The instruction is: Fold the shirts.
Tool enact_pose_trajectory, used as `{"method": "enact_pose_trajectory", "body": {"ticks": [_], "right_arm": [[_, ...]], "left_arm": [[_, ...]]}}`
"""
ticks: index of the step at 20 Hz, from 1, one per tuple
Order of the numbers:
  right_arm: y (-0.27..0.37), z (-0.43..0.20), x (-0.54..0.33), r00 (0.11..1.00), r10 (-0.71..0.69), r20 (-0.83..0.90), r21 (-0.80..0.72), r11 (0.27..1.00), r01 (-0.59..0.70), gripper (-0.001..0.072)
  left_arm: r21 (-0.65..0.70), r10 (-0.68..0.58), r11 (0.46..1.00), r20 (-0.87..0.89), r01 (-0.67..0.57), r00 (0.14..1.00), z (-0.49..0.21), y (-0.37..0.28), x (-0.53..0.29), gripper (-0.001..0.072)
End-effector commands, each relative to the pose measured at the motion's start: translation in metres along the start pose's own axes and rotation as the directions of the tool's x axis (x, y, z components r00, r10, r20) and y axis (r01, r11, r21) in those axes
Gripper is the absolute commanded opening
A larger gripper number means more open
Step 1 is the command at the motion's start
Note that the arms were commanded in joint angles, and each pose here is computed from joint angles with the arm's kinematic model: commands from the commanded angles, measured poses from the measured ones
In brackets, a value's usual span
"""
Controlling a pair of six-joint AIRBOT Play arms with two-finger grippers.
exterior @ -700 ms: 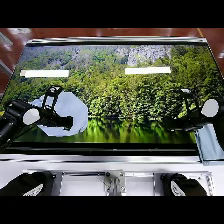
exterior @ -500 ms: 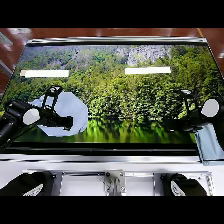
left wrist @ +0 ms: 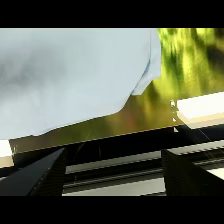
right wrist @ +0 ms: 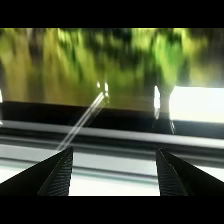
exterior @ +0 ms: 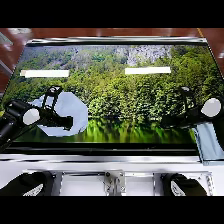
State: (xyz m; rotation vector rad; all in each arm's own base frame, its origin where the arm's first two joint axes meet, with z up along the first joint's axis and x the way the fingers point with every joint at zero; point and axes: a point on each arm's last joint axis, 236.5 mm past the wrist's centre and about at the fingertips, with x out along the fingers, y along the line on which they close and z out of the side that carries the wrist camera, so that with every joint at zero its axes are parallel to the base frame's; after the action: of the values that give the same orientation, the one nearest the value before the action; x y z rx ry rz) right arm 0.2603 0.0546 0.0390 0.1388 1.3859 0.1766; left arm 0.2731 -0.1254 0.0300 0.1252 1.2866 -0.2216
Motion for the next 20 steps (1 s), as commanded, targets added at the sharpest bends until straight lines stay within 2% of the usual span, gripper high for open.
{"method": "enact_pose_trajectory", "body": {"ticks": [1,4,6,9,11,13,15,18,20], "right_arm": [[0.027,0.016,-0.002,0.991,0.112,0.067,0.019,0.993,-0.114,0.0635],[0.064,0.001,-0.009,0.962,0.272,0.007,0.043,0.961,-0.272,0.0635],[0.08,-0.012,-0.014,0.941,0.336,-0.048,0.053,0.941,-0.334,0.0635],[0.08,-0.018,-0.015,0.938,0.339,-0.076,0.056,0.94,-0.335,0.0635],[0.079,-0.014,-0.014,0.941,0.333,-0.057,0.063,0.942,-0.329,0.0635],[0.078,-0.007,-0.013,0.944,0.329,-0.027,0.084,0.942,-0.326,0.0635],[0.078,-0.001,-0.013,0.945,0.327,-0.002,0.089,0.941,-0.326,0.0635],[0.077,0.006,-0.013,0.945,0.325,0.025,0.088,0.941,-0.326,0.0635],[0.077,0.008,-0.013,0.945,0.325,0.034,0.088,0.941,-0.326,0.0635]], "left_arm": [[0.001,0.0,1.0,-0.001,0.0,1.0,0.0,0.0,0.0,0.0706],[-0.007,-0.015,1.0,0.064,0.015,0.998,0.016,-0.004,0.003,0.0707],[-0.006,-0.023,1.0,0.098,0.024,0.995,0.027,-0.007,0.006,0.0707],[-0.01,-0.023,1.0,0.081,0.024,0.996,0.026,-0.007,0.013,0.0705],[0.022,0.082,0.996,0.117,-0.085,0.99,0.038,0.019,0.018,0.0706],[-0.07,0.171,0.984,0.134,-0.163,0.976,0.05,0.058,0.021,0.0715],[-0.211,0.196,0.962,0.106,-0.17,0.975,0.061,0.096,0.03,0.072],[-0.337,0.234,0.916,0.013,-0.216,0.972,0.069,0.154,0.058,0.072],[-0.399,0.218,0.89,-0.054,-0.221,0.975,0.068,0.176,0.084,0.072]]}}
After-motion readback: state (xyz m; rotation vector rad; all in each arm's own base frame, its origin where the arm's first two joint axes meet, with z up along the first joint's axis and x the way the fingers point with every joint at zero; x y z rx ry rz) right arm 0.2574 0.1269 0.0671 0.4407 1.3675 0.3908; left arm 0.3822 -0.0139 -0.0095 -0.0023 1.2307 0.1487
